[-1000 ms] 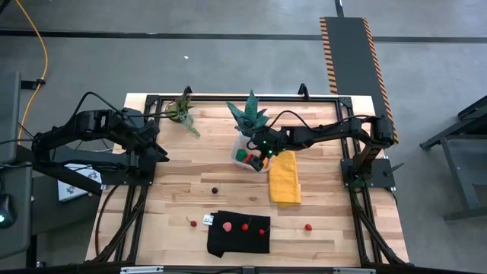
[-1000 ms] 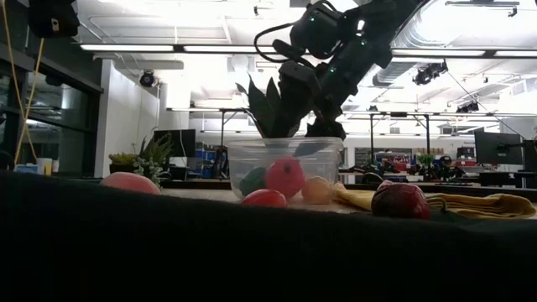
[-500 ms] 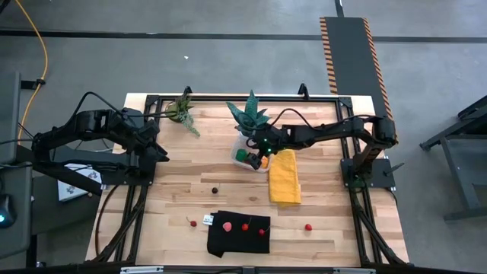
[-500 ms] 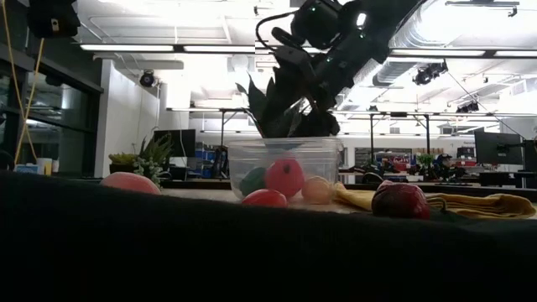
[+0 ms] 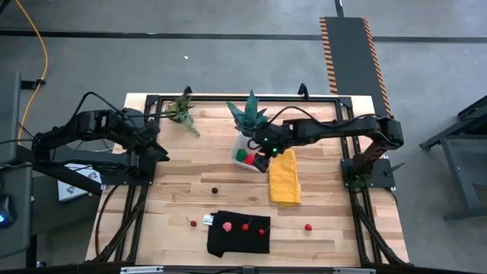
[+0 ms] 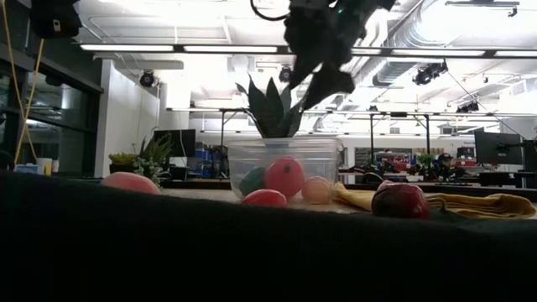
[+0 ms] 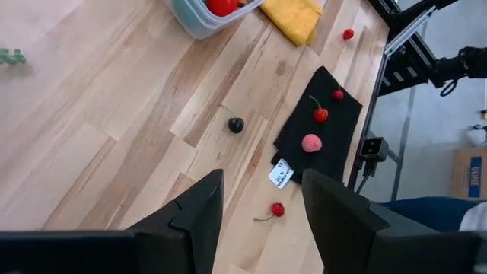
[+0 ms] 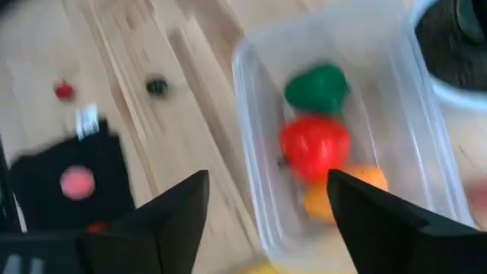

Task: Pick and placing Produce into tupperware
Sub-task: Put the red raspberry into the transparent container

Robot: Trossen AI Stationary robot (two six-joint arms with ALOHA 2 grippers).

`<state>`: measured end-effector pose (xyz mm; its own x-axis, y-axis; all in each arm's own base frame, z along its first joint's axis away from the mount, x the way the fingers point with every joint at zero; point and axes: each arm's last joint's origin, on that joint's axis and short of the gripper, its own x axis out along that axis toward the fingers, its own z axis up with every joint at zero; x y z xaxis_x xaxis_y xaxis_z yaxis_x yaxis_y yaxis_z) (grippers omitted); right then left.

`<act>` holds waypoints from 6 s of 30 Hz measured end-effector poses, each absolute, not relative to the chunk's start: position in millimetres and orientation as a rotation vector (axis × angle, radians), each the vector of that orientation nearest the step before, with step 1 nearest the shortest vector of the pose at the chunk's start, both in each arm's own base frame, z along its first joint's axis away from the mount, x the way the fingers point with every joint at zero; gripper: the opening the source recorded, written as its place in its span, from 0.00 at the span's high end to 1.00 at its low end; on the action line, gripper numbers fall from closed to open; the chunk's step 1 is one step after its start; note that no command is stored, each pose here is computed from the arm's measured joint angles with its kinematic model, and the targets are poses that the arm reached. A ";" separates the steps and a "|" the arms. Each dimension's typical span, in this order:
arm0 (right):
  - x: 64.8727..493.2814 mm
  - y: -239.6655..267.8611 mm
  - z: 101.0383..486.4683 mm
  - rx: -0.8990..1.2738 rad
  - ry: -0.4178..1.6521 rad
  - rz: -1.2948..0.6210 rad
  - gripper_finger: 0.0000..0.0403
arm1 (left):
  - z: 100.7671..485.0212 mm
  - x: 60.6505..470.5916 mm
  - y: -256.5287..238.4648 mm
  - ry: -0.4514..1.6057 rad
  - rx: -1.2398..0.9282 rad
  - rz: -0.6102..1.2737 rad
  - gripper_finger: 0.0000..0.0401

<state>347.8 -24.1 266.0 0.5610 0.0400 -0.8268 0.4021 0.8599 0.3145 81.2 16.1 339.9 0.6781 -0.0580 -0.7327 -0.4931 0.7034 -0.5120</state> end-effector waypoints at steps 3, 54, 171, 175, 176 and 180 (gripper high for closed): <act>341.0 -19.3 275.6 0.517 1.055 -0.251 0.40 | 339.7 81.7 16.8 0.802 -0.749 0.286 0.58; 173.4 53.5 296.8 0.856 1.018 -0.463 0.83 | 345.3 113.3 29.2 0.689 -0.606 0.333 0.58; 156.4 163.1 265.1 1.027 0.614 -0.232 0.83 | 349.0 137.2 -94.5 0.419 -0.655 -0.036 0.58; 158.5 163.5 258.3 1.054 0.658 -0.276 0.83 | 347.3 136.5 -94.0 0.436 -0.645 -0.031 0.58; 159.5 162.8 257.2 1.053 0.687 -0.286 0.84 | 347.3 136.5 -94.1 0.438 -0.646 -0.035 0.58; 166.3 161.6 268.7 1.007 0.813 -0.348 0.88 | 347.1 136.2 -95.1 0.458 -0.654 -0.064 0.58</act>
